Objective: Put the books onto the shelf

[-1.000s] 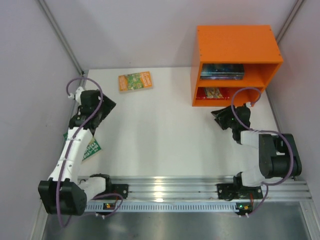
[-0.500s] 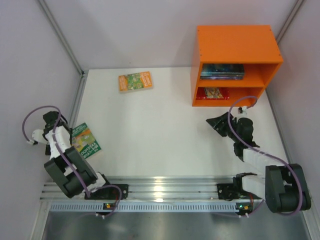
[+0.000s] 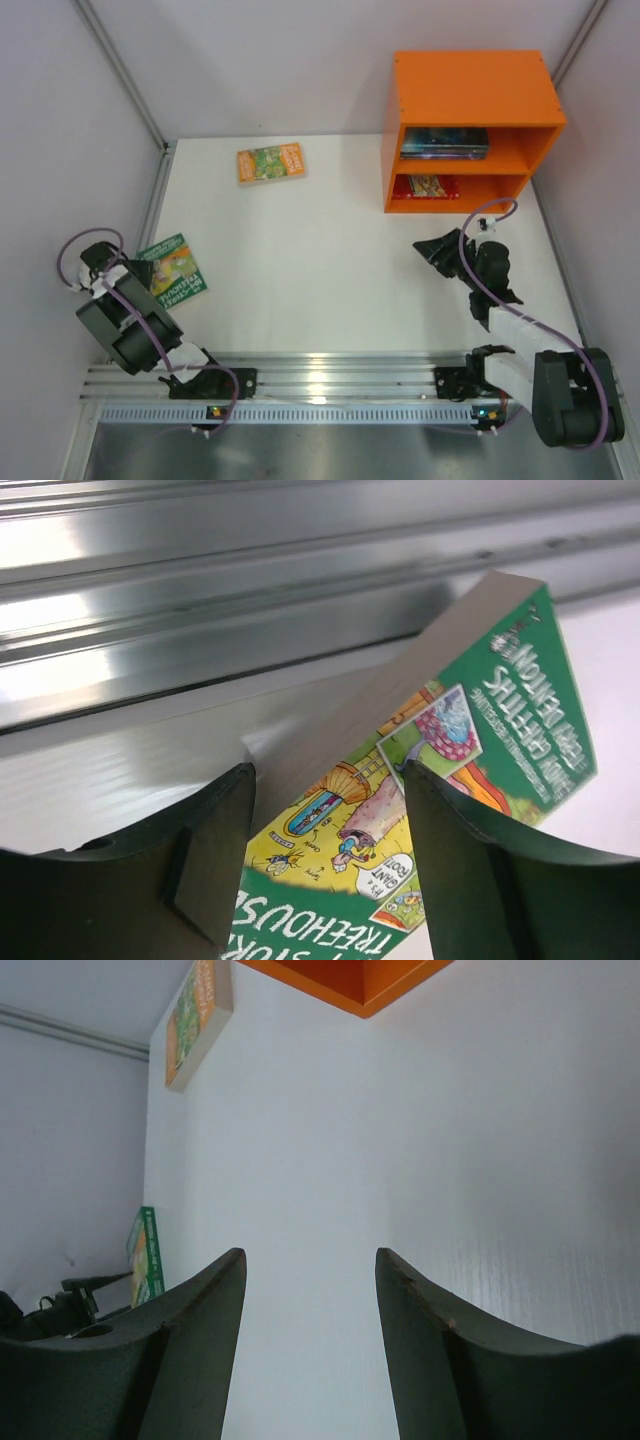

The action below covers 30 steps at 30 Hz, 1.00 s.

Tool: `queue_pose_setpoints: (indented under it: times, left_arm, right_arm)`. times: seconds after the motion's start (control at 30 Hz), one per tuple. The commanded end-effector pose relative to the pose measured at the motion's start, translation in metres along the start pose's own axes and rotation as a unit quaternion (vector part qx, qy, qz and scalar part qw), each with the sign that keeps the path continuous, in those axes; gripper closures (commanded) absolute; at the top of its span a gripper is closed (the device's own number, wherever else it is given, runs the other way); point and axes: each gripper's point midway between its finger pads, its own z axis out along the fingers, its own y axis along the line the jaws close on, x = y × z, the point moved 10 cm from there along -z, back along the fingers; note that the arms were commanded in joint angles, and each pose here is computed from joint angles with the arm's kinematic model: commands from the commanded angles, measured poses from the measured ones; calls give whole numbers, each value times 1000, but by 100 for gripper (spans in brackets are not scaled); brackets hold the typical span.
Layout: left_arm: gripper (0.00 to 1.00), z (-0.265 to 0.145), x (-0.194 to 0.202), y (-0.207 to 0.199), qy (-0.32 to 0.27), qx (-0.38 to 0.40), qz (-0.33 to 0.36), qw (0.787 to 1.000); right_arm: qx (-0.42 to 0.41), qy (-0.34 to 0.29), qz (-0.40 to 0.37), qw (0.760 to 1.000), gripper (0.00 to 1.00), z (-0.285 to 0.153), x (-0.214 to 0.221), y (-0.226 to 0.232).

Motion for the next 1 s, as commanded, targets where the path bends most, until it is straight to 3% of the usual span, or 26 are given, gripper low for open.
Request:
queue_pose_setpoints:
  times: [0.0, 0.1, 0.23, 0.5, 0.73, 0.97]
  left_arm:
    - [34, 14, 23, -5, 73, 136, 41, 987]
    - [38, 21, 46, -16, 156, 223, 67, 960]
    - [40, 27, 67, -37, 215, 204, 151, 943]
    - [40, 17, 128, -52, 226, 182, 279, 916]
    - [41, 15, 139, -36, 215, 178, 283, 918]
    - [39, 7, 128, -46, 157, 181, 250, 938]
  right_arm:
    - [-14, -16, -32, 999, 45, 1, -5, 6]
    - [-10, -2, -35, 999, 45, 7, -1, 2]
    - [-14, 18, -36, 999, 46, 14, 11, 5]
    - [-29, 48, -75, 996, 46, 34, 36, 41]
    - [-60, 105, -138, 983, 45, 92, 69, 79]
    - [-92, 164, -171, 967, 45, 160, 115, 132]
